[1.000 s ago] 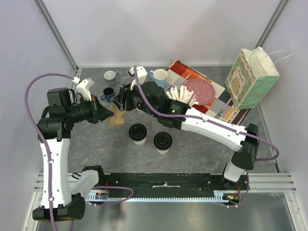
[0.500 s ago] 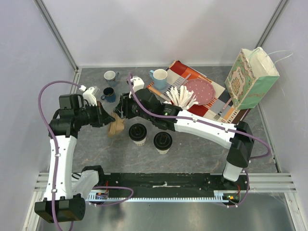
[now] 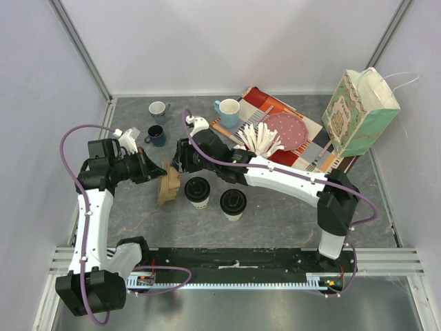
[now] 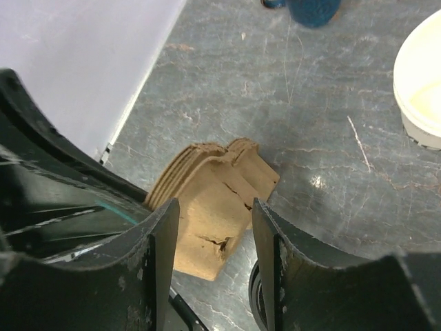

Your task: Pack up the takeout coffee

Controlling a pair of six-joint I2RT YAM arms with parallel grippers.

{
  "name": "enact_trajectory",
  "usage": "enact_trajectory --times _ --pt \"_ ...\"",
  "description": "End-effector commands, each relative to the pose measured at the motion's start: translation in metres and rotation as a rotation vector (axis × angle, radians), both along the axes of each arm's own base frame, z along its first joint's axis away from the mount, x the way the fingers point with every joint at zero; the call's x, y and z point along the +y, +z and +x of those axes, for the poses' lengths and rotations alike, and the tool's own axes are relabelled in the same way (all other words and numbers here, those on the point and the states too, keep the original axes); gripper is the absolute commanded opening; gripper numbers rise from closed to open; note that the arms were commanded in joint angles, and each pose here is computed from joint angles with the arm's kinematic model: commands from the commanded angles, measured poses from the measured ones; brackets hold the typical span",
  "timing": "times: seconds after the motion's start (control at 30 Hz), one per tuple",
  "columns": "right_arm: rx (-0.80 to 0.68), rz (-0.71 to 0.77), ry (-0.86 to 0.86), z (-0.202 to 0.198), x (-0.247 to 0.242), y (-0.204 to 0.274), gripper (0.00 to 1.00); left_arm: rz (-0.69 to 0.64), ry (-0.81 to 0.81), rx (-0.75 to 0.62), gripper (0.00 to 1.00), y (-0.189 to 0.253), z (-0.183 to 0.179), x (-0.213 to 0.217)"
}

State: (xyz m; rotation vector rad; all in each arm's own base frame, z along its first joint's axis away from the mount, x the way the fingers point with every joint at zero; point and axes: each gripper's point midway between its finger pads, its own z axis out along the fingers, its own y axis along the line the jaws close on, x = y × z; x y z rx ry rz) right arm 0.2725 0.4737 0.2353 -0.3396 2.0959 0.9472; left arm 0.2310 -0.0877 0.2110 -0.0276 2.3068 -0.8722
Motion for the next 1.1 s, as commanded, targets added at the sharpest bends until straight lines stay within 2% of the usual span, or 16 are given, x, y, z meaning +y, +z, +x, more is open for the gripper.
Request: enact_trajectory --times 0.0,0.07,0.2,0.43,0.47,0.5,0.6,0.67,0.8,0.83,0.93,1.0,1.07 --pt "0.049 0.011 0.046 -0.004 0.016 -0.016 0.54 -0.091 0.007 0.001 0.02 0.005 0.005 -0.005" --pt "0.057 0.003 0.049 -0.005 0.017 -0.022 0.54 -0.094 0.010 0.000 0.02 0.005 0.006 -0.004" --pt "0.063 0.000 0.061 -0.005 0.020 -0.027 0.53 -0.114 0.015 0.019 0.14 0.004 0.004 -0.005" --pt "0.063 0.004 0.051 -0.005 0.019 -0.027 0.51 -0.113 0.024 0.029 0.22 0.005 0.002 -0.003" --pt "0.064 0.003 0.050 -0.004 0.018 -0.027 0.51 -0.109 0.025 0.029 0.24 0.005 0.002 -0.003" --pt "0.063 0.000 0.050 -0.005 0.018 -0.028 0.51 -0.098 0.028 0.023 0.32 0.007 0.002 -0.002" --pt "0.068 0.001 0.052 -0.004 0.018 -0.030 0.51 -0.083 0.033 0.019 0.37 0.009 0.002 0.000" --pt "0.067 0.004 0.053 -0.005 0.019 -0.028 0.50 -0.085 0.035 0.021 0.37 0.009 0.001 0.000" --pt "0.062 0.005 0.053 -0.005 0.019 -0.027 0.49 -0.094 0.034 0.029 0.14 0.008 0.000 -0.001" --pt "0.061 0.004 0.052 -0.005 0.019 -0.027 0.49 -0.101 0.032 0.033 0.11 0.009 -0.001 -0.002" --pt "0.061 0.001 0.050 -0.004 0.018 -0.028 0.49 -0.131 0.011 0.027 0.16 0.016 -0.002 -0.007" --pt "0.061 0.002 0.051 -0.005 0.018 -0.028 0.49 -0.129 0.007 0.013 0.27 0.021 -0.002 -0.007" --pt "0.063 0.001 0.051 -0.005 0.018 -0.029 0.48 -0.116 0.009 0.003 0.33 0.022 -0.001 -0.005"
